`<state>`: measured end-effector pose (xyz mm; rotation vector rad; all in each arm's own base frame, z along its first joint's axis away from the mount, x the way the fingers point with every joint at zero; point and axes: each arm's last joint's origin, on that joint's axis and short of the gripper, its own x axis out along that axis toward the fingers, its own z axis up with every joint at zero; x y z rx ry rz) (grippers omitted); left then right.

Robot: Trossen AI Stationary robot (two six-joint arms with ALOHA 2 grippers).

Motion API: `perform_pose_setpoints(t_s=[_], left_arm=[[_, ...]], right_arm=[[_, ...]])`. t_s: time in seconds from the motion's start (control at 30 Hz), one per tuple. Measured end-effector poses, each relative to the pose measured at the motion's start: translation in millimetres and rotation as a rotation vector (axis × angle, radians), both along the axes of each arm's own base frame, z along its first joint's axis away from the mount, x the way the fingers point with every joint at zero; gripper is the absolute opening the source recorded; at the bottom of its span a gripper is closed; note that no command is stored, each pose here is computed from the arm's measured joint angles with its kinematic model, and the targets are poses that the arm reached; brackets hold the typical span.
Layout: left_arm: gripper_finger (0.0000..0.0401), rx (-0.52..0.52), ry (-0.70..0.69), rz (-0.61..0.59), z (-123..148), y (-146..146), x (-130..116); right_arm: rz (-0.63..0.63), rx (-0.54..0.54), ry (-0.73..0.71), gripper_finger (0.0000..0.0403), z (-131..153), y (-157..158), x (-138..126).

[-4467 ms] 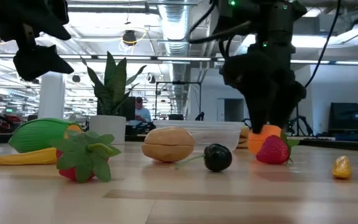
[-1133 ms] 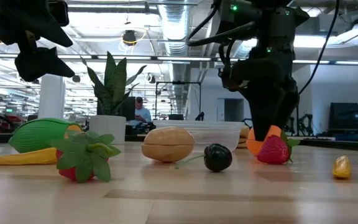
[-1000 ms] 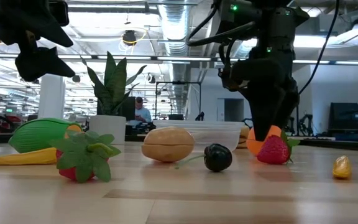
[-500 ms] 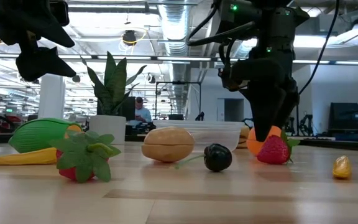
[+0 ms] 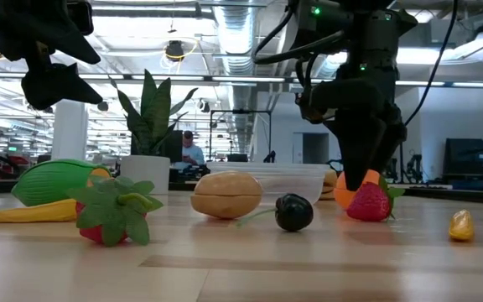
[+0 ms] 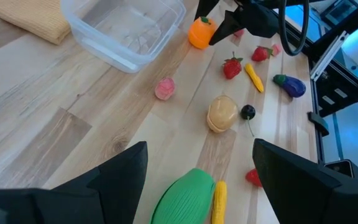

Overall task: Pick and placing Produce into tupperware
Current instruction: Put the orange into the transparent bin

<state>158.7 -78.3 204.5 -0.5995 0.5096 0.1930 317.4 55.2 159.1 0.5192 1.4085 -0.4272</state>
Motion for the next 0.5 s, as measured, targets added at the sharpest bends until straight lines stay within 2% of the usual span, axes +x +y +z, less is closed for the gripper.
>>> perform_pose_setpoints(t_s=[0.5], left_arm=[[0.0281,0.001,0.0,0.0,-0.1,0.0,0.0]], right_arm=[[-0.014,0.05,0.031,0.0241,4.6,1.3,-2.0]])
